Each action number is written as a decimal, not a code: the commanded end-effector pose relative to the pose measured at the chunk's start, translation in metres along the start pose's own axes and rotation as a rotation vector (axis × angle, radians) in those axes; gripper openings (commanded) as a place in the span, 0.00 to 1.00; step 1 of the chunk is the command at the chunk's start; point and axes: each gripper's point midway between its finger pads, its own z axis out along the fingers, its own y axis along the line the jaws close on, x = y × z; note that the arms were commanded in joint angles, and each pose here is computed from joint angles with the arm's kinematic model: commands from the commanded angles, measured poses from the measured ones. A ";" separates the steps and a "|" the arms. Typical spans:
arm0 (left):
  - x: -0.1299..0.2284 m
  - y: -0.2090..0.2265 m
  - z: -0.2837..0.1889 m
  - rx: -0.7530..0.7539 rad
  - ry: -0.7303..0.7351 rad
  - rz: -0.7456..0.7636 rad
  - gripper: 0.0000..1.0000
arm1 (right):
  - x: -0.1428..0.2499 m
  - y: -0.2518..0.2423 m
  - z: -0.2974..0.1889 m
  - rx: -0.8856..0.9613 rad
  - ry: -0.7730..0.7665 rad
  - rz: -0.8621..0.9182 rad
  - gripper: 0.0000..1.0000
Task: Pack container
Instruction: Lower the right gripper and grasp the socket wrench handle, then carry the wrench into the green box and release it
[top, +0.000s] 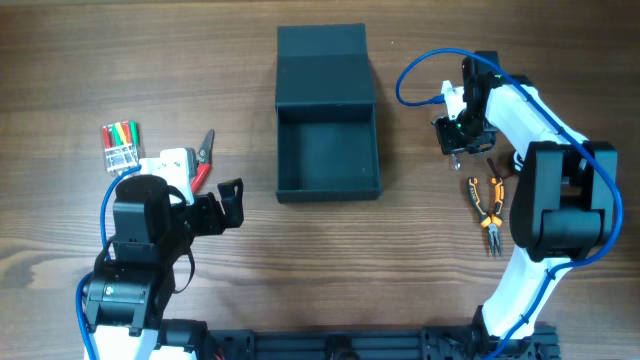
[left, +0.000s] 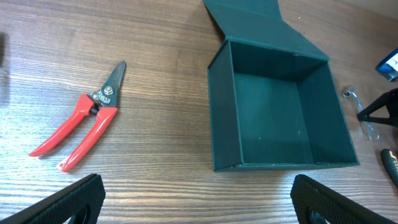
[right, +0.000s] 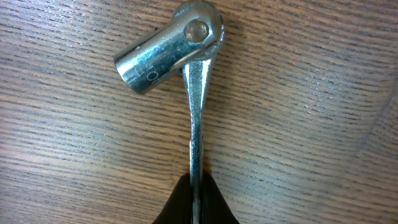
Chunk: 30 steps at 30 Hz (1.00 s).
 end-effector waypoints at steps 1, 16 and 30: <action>-0.010 -0.001 -0.006 -0.001 -0.032 -0.014 1.00 | -0.002 0.004 0.002 -0.025 0.018 0.050 0.04; -0.010 -0.001 -0.005 -0.002 -0.030 -0.007 1.00 | -0.053 0.064 -0.207 -0.057 -0.357 -0.171 0.04; -0.010 -0.001 -0.005 -0.002 -0.030 -0.007 1.00 | -0.006 0.248 -0.216 -0.065 -0.381 -1.131 0.04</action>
